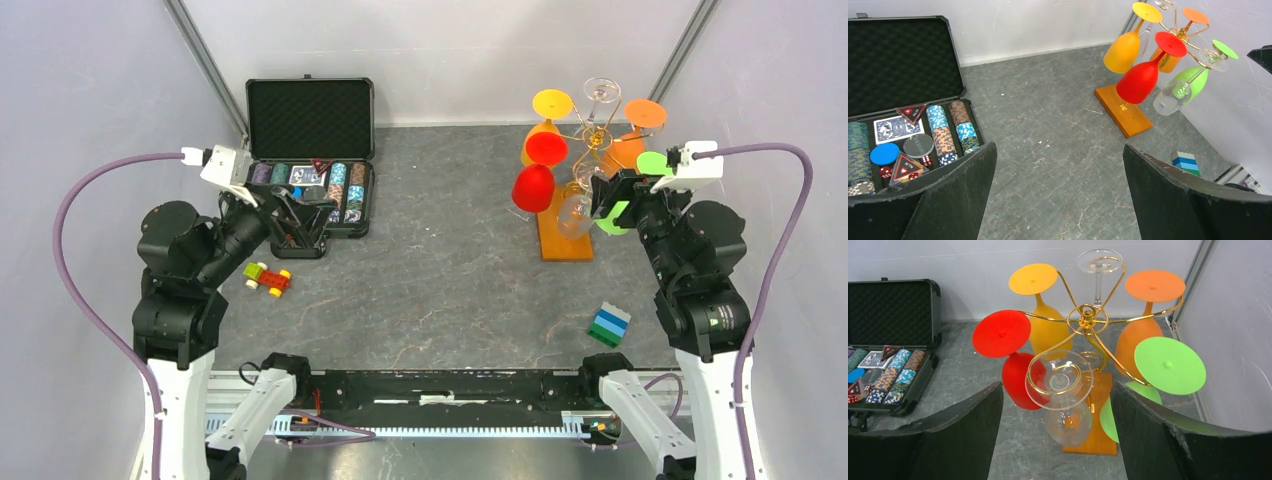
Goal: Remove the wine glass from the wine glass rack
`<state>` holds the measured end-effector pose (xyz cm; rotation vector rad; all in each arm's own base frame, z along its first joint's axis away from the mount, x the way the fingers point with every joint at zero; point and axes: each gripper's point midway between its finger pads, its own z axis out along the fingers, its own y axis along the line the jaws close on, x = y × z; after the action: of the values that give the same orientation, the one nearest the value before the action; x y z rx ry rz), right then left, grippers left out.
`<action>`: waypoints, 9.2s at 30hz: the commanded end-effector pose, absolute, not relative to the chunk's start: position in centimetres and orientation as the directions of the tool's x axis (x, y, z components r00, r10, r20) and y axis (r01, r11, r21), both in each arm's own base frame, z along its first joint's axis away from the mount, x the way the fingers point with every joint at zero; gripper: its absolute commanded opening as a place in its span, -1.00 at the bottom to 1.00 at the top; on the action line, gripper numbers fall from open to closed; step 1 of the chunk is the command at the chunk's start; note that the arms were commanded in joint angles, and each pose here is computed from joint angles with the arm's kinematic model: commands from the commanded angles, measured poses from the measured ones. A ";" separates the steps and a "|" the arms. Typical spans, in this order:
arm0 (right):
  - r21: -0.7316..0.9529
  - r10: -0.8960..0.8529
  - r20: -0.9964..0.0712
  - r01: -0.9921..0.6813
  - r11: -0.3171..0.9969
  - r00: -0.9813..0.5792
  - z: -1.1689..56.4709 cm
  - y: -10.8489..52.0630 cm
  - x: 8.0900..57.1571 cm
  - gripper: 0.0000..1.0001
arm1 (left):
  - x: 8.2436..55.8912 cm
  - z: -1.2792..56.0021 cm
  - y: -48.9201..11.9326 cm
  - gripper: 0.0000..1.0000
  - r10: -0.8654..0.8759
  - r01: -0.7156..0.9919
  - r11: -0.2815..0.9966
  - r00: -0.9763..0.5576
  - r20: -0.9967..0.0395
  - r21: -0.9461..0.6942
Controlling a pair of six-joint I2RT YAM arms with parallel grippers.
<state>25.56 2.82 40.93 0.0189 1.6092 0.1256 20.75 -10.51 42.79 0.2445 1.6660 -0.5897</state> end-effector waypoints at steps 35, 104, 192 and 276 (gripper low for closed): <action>0.303 0.339 -0.919 0.192 0.934 -0.200 37.5 0.5 29.5 0.68 | 21.2 39.8 -12.4 1.00 -0.209 0.545 0.778 -0.244 -0.947 -0.312; 0.862 0.863 -0.506 -0.025 0.505 -0.012 38.9 3.2 28.2 -1.00 | 21.2 39.4 -12.6 1.00 -0.211 0.544 0.777 -0.247 -0.946 -0.316; 0.956 0.889 -0.215 -0.272 0.107 -0.405 39.0 11.1 21.3 -1.00 | 19.0 35.9 -34.0 0.94 -0.116 0.983 0.184 0.033 -0.993 0.011; 0.650 0.785 -0.517 -0.754 0.100 -0.341 47.0 20.5 21.0 0.58 | 33.6 52.3 -26.2 -0.96 -0.930 0.493 0.182 -0.196 -0.312 -0.851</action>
<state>20.68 21.35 42.26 0.0702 1.2634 1.6945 32.92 -28.71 49.83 -0.3826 1.2547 -1.1973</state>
